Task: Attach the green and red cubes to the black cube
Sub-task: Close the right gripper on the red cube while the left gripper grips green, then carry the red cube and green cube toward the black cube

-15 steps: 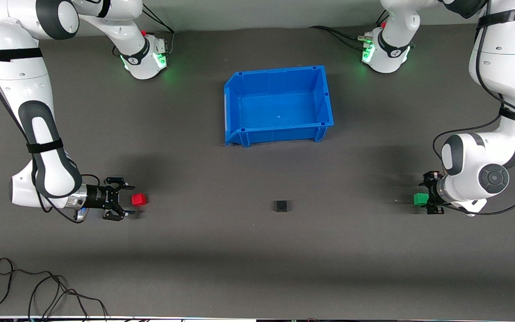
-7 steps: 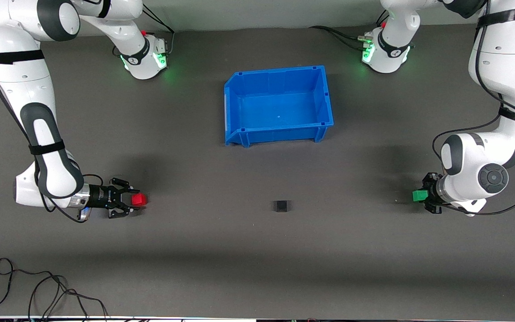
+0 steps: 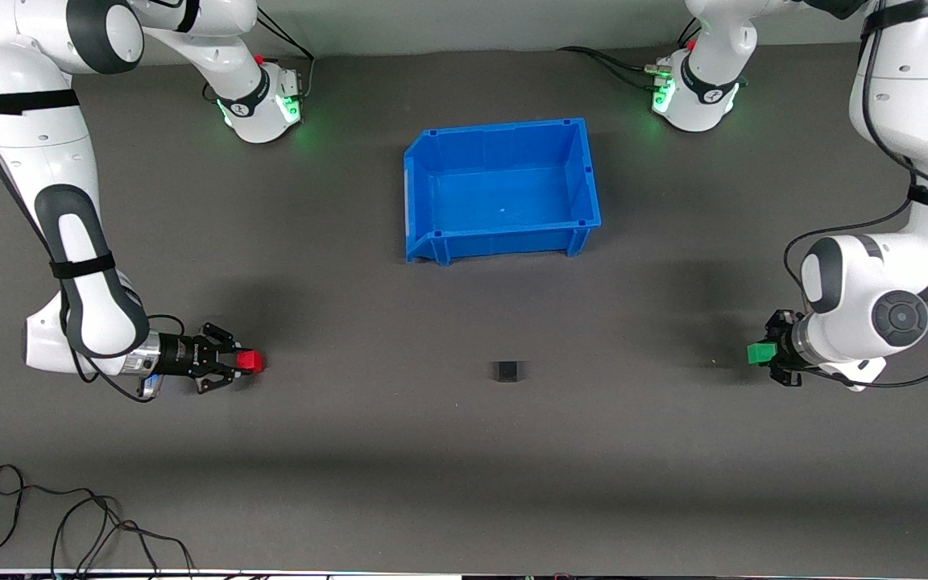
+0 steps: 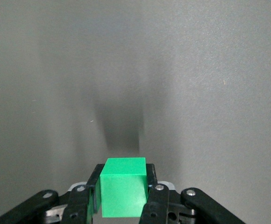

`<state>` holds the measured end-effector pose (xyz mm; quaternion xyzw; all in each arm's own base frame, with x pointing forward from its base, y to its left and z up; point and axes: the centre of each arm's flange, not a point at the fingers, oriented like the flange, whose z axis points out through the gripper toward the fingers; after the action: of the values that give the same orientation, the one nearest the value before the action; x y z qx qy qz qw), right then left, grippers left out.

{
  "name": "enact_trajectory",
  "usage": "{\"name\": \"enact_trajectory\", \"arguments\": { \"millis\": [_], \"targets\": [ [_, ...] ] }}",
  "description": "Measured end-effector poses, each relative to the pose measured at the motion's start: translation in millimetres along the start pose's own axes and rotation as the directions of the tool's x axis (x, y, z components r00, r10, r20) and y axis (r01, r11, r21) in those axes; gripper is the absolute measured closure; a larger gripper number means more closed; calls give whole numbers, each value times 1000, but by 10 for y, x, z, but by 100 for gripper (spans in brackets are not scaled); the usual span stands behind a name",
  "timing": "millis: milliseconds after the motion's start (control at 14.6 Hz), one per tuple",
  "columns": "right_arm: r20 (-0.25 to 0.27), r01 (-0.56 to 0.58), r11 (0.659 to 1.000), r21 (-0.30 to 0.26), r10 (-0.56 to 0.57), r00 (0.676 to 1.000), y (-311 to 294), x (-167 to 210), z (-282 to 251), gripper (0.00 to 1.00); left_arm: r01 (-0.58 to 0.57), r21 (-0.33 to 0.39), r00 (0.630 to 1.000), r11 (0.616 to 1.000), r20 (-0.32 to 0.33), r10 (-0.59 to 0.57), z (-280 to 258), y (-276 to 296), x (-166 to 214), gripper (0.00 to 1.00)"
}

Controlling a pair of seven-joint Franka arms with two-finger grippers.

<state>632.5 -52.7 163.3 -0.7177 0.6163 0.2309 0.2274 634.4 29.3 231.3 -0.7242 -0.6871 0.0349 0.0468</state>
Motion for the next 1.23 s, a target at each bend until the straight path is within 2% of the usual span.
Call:
{"name": "enact_trajectory", "arguments": {
  "millis": [205,410,684,889,1231],
  "targets": [
    [5,-42,999,29,42,999,-260,-306,-57,60,21,-5,999,1000,33,-21,-186,73,-252,61],
    [13,-86,996,38,85,996,-622,-990,58,60,50,-23,997,998,58,-49,-290,141,-678,61],
    [87,-118,991,56,112,990,-894,-1855,414,60,81,-58,995,995,66,-77,-342,259,-1477,61],
    [70,-149,984,93,143,987,-1014,-2177,774,60,127,-109,989,986,91,-117,-148,323,-2021,61],
    [77,-222,963,150,213,974,-1168,-2668,1423,60,147,-144,980,979,152,-125,28,314,-2726,61]
  ]
}}
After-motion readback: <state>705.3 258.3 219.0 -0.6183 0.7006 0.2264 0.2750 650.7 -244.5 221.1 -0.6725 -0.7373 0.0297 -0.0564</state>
